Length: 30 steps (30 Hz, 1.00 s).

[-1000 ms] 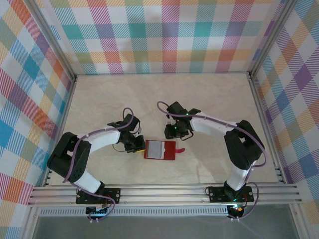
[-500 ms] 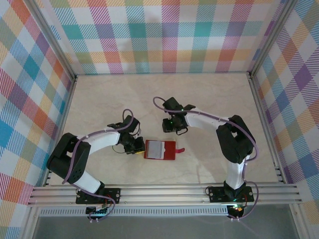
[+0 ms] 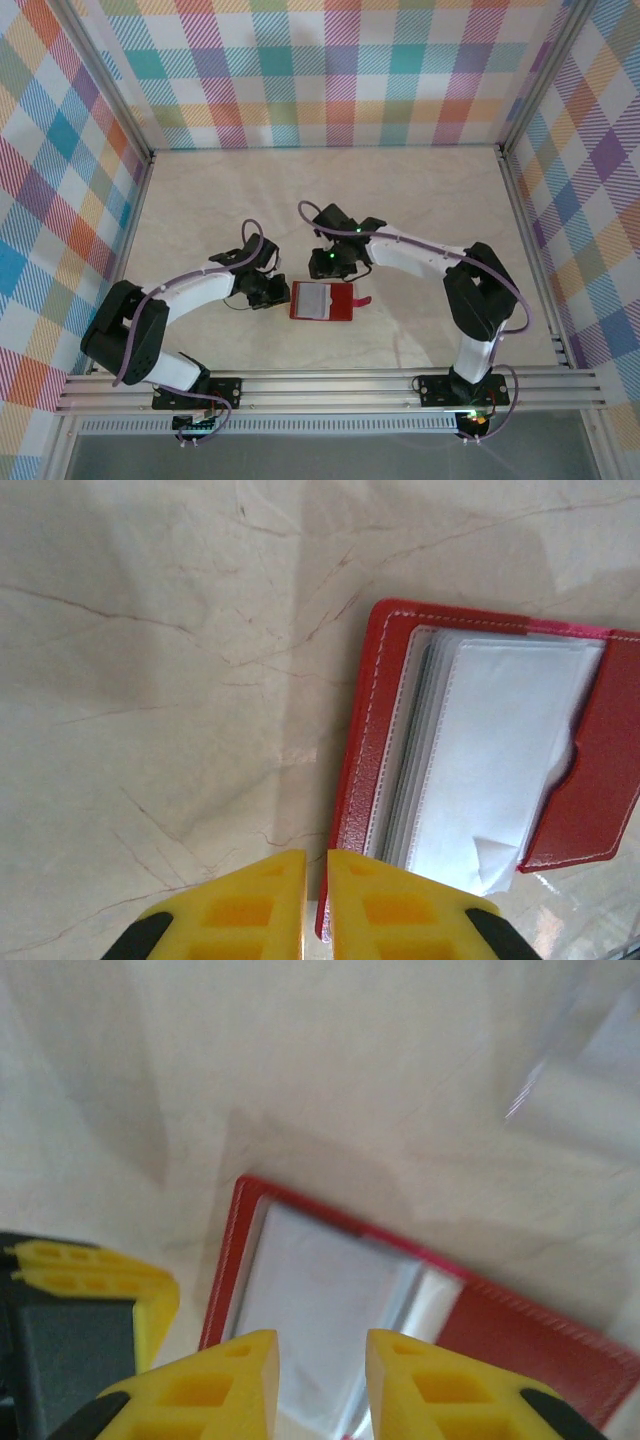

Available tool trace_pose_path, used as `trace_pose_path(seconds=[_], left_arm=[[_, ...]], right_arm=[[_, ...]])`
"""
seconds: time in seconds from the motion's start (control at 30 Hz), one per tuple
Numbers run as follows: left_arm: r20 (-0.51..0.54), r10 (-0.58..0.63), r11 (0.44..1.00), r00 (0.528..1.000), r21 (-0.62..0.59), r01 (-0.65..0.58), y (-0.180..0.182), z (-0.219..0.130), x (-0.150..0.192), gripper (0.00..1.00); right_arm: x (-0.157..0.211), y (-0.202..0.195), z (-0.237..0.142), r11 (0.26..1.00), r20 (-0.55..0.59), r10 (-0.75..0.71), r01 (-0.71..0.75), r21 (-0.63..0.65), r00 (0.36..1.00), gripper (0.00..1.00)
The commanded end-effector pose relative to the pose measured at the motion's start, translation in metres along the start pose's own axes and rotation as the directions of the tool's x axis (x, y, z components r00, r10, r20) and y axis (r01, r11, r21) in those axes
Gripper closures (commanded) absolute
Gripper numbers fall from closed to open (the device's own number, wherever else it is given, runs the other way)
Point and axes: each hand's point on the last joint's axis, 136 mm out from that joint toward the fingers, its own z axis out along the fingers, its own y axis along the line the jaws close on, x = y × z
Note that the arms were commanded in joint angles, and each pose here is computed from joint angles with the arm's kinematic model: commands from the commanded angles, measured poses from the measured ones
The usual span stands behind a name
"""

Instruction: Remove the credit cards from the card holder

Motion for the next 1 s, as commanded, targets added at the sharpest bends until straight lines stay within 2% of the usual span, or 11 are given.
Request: trace_pose_path(seconds=[0.0, 0.13, 0.33, 0.47, 0.97], left_arm=[[0.031, -0.008, 1.0, 0.999, -0.023, 0.008, 0.002, -0.006, -0.005, 0.86], [0.031, -0.01, 1.0, 0.999, -0.02, 0.011, 0.003, -0.004, -0.005, 0.86], [0.013, -0.006, 1.0, 1.0, -0.004, 0.006, 0.002, 0.0, -0.002, 0.86], [0.012, -0.013, 1.0, 1.0, 0.007, 0.012, 0.001, 0.001, -0.001, 0.89], [0.024, -0.013, 1.0, 1.0, -0.003, 0.013, 0.001, -0.004, -0.003, 0.9]], right_arm=[[0.019, 0.014, 0.011, 0.996, -0.072, 0.09, -0.091, -0.015, 0.993, 0.71], [0.025, 0.036, 0.028, 0.99, -0.107, 0.104, -0.113, -0.088, 0.989, 0.72], [0.032, 0.041, 0.044, 0.99, -0.14, 0.103, -0.116, -0.085, 0.985, 0.71], [0.033, 0.04, 0.045, 0.99, -0.141, 0.105, -0.117, -0.081, 0.984, 0.71], [0.035, 0.046, 0.052, 0.986, -0.161, 0.105, -0.124, -0.111, 0.981, 0.7]])
